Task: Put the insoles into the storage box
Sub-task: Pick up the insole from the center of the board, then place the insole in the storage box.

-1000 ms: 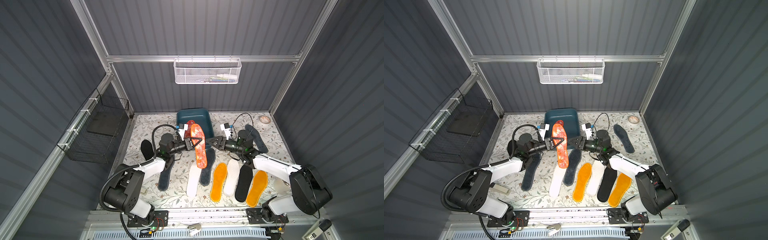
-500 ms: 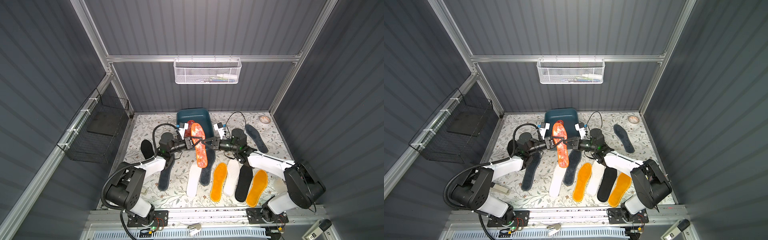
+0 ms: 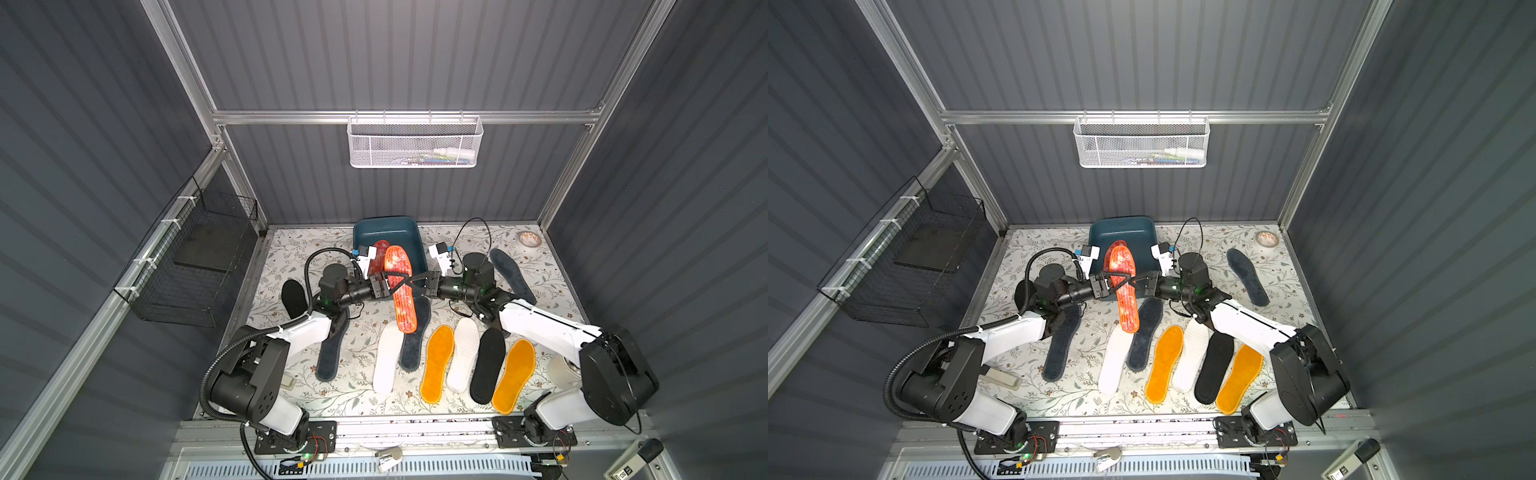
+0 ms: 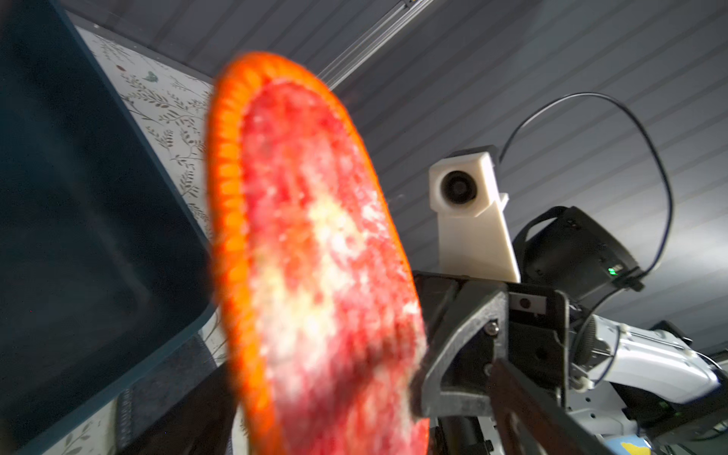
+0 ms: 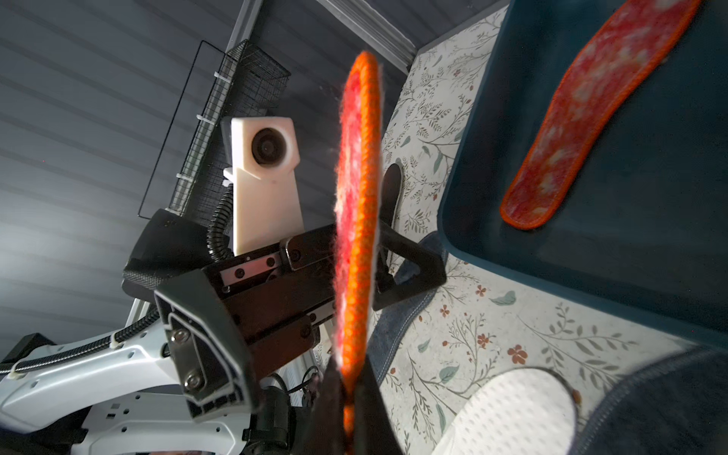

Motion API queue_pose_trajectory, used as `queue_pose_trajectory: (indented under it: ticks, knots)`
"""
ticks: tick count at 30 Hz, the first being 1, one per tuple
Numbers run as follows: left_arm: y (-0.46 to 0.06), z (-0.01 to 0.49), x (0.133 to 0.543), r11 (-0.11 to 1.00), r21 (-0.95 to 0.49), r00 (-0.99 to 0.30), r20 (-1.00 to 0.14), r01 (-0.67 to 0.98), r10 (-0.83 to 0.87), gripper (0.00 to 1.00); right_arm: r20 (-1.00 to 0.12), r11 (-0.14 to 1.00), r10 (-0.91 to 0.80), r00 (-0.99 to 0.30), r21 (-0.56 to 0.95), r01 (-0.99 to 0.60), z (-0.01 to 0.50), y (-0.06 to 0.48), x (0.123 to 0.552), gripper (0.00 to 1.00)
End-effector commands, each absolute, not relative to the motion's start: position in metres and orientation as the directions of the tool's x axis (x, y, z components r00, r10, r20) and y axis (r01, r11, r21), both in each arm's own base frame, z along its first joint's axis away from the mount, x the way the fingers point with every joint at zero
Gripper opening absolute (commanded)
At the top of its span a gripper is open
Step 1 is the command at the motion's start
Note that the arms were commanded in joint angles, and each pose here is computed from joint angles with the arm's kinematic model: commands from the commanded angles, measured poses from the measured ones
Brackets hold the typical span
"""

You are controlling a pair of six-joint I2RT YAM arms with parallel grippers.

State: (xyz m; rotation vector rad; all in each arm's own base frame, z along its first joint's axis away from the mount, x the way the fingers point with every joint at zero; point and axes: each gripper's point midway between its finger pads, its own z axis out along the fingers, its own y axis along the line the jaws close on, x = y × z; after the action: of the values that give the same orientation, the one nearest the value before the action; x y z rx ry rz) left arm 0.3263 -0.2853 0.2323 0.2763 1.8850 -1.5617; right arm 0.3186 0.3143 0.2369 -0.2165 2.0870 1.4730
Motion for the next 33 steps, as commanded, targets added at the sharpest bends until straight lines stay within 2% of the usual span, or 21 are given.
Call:
queue_pose_trajectory:
  ticks: [1,9,12,19,26,33]
  knots:
    - [-0.276,0.252,0.329,0.363,-0.714,-0.682,-0.692,0.599,-0.236,1.0,-0.561,0.495,0.2,-0.803,0.766,-0.411,0.239,0.299,0.33,0.0]
    - [-0.216,0.245,0.334,0.719,-0.547,-0.6,-0.767,0.429,-0.225,1.0,-0.592,0.653,0.216,-0.777,0.679,-0.336,0.239,0.274,0.363,0.0]
    - [-0.195,0.239,0.328,0.787,-0.499,-0.587,-0.778,0.362,-0.223,1.0,-0.614,0.691,0.206,-0.762,0.642,-0.331,0.243,0.273,0.378,0.0]
    - [-0.161,0.223,0.312,0.866,-0.44,-0.592,-0.773,0.238,-0.23,1.0,-0.642,0.752,0.21,-0.737,0.588,-0.298,0.241,0.272,0.426,0.0]
    - [-0.15,0.216,0.295,0.875,-0.436,-0.604,-0.761,0.209,-0.236,1.0,-0.645,0.776,0.184,-0.741,0.558,-0.293,0.226,0.285,0.471,0.0]
    - [-0.145,0.21,0.287,0.879,-0.437,-0.616,-0.75,0.191,-0.239,0.99,-0.635,0.764,0.17,-0.754,0.568,-0.306,0.211,0.299,0.499,0.0]
